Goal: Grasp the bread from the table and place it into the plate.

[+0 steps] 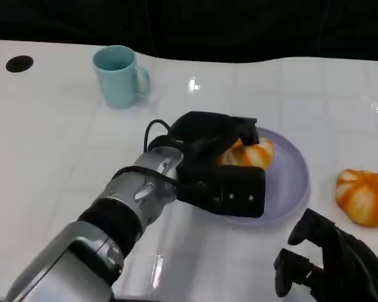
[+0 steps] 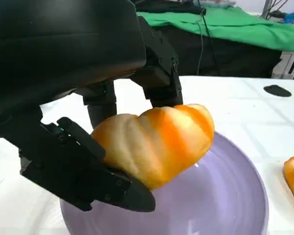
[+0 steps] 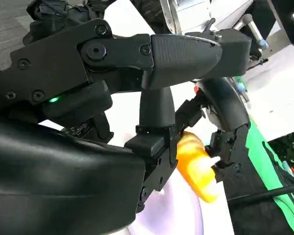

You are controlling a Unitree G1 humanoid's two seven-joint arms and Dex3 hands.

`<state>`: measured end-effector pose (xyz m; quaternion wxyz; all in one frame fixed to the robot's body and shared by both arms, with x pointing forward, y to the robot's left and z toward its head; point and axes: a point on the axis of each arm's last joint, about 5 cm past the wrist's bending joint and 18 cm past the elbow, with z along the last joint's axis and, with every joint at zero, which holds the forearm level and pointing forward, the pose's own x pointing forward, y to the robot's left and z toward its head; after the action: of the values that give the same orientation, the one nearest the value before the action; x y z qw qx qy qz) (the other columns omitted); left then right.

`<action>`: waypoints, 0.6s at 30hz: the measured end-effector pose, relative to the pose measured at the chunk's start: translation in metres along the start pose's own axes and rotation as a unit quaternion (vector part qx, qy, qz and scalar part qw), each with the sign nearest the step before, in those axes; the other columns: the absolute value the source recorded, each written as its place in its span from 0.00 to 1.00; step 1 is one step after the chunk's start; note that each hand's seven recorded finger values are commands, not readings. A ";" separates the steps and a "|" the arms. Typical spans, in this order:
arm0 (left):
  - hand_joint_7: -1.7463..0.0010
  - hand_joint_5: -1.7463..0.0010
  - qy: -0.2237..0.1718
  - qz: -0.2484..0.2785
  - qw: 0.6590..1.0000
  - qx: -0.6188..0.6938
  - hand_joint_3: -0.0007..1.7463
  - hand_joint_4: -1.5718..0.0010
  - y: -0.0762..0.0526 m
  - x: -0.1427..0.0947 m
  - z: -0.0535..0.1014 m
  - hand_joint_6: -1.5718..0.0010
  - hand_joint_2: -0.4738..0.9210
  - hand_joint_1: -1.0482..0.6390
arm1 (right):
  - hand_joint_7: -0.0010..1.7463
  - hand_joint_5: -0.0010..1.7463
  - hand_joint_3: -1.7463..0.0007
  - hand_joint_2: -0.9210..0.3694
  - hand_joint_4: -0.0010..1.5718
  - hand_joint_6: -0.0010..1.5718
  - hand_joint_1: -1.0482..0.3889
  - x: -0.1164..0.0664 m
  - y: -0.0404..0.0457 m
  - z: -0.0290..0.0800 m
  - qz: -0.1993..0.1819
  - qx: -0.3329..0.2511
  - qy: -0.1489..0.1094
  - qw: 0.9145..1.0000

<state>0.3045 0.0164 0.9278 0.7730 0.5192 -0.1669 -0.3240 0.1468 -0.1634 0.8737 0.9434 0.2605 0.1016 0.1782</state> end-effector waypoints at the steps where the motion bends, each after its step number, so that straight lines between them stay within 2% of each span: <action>1: 0.86 0.68 0.000 -0.009 1.000 0.001 0.25 0.96 0.000 0.000 0.000 0.88 1.00 0.22 | 1.00 1.00 0.73 0.00 0.50 0.32 0.33 0.000 0.0001 0.000 0.000 0.000 0.000 1.000; 5: 0.91 0.85 -0.002 -0.038 0.999 0.011 0.34 1.00 0.006 0.002 0.000 0.93 1.00 0.12 | 1.00 1.00 0.72 0.00 0.52 0.33 0.34 0.000 0.0002 0.000 0.000 -0.003 0.000 1.000; 6: 0.91 0.87 -0.003 -0.040 0.999 0.013 0.35 1.00 0.008 0.002 0.000 0.94 1.00 0.11 | 1.00 1.00 0.72 0.00 0.52 0.34 0.34 0.000 0.0002 0.000 -0.001 -0.003 0.000 1.000; 13: 0.91 0.89 -0.004 -0.040 0.999 0.020 0.38 1.00 0.013 0.001 -0.002 0.93 1.00 0.08 | 1.00 1.00 0.71 0.00 0.53 0.34 0.34 0.000 0.0005 0.000 -0.003 -0.004 0.001 1.000; 18: 0.91 0.85 -0.006 -0.036 0.999 0.027 0.36 1.00 0.015 0.001 -0.003 0.92 1.00 0.08 | 1.00 1.00 0.71 0.01 0.52 0.33 0.34 0.000 0.0010 0.000 -0.003 -0.004 0.001 1.000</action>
<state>0.3116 0.0217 0.9407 0.7456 0.5437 -0.1610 -0.3502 0.1469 -0.1624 0.8741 0.9449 0.2562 0.1028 0.1758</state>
